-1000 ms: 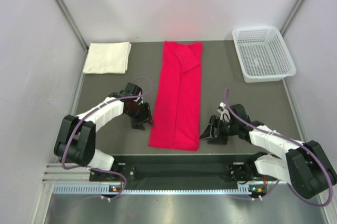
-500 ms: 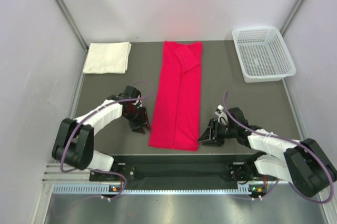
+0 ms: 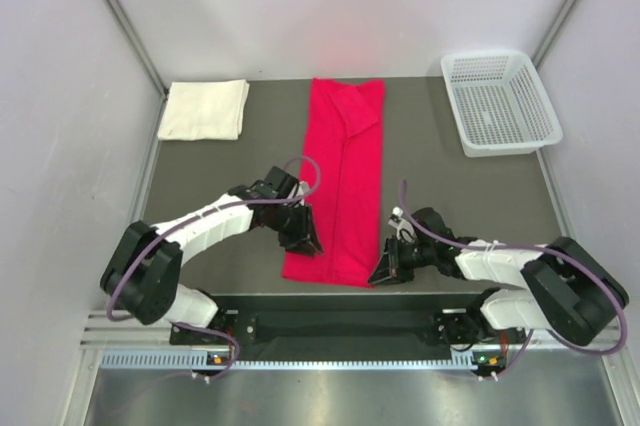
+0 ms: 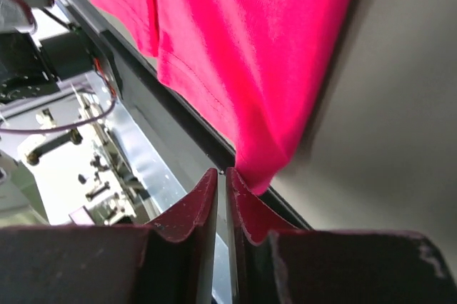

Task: Fold and stack the t-shirts
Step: Fold the tshirt

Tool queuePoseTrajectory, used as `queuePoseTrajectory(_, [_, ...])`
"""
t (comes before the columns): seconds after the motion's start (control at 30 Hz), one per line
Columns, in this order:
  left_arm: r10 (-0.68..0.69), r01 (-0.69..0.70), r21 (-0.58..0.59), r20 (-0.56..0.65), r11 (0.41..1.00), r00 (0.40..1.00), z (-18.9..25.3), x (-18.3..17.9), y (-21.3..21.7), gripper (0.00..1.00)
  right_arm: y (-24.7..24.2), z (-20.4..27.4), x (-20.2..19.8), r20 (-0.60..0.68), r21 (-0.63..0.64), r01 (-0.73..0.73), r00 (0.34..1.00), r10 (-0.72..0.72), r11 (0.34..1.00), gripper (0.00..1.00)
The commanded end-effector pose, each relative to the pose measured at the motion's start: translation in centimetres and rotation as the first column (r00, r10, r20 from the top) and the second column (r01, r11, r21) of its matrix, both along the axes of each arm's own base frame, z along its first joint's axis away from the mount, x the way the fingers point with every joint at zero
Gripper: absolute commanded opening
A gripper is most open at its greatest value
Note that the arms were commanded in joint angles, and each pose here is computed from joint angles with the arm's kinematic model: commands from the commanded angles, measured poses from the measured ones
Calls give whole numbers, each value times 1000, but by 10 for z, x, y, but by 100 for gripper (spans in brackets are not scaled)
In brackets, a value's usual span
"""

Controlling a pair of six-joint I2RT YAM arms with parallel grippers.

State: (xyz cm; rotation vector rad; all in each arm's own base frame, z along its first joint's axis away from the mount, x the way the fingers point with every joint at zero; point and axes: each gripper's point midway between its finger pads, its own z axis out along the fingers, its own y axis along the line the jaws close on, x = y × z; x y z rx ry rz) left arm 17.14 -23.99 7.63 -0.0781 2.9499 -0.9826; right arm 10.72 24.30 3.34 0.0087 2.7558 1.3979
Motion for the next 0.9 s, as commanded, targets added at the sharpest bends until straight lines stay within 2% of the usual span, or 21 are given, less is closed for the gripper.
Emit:
queuePoseTrajectory(0.0, [-69,75,-106,59,991,996,21,9,-39,34,21,9,8,64,57,-29,998,25,998,10])
queuePoseTrajectory(0.17, [-151,151,-67,12,986,988,3,-3,-56,33,26,-6,8,34,43,-25,999,24,999,9])
queuePoseTrajectory(0.3, [-182,181,-88,-4,980,983,-1,-5,-63,33,18,-11,5,21,-5,-12,1000,12,1000,9])
queuePoseTrajectory(0.4, [-210,207,-94,-25,974,977,-7,-10,-69,33,15,-6,7,53,-23,-14,998,15,1000,11])
queuePoseTrajectory(0.53, [-228,223,-111,-33,968,973,-12,-14,-77,33,20,19,11,94,24,-8,996,6,1000,12])
queuePoseTrajectory(0.7, [-231,230,-28,-94,973,968,-39,-23,-63,32,21,33,20,133,30,15,991,-19,999,16])
queuePoseTrajectory(0.87, [-245,254,39,-152,966,957,-64,-35,-46,29,13,-8,11,56,-25,25,998,-24,999,15])
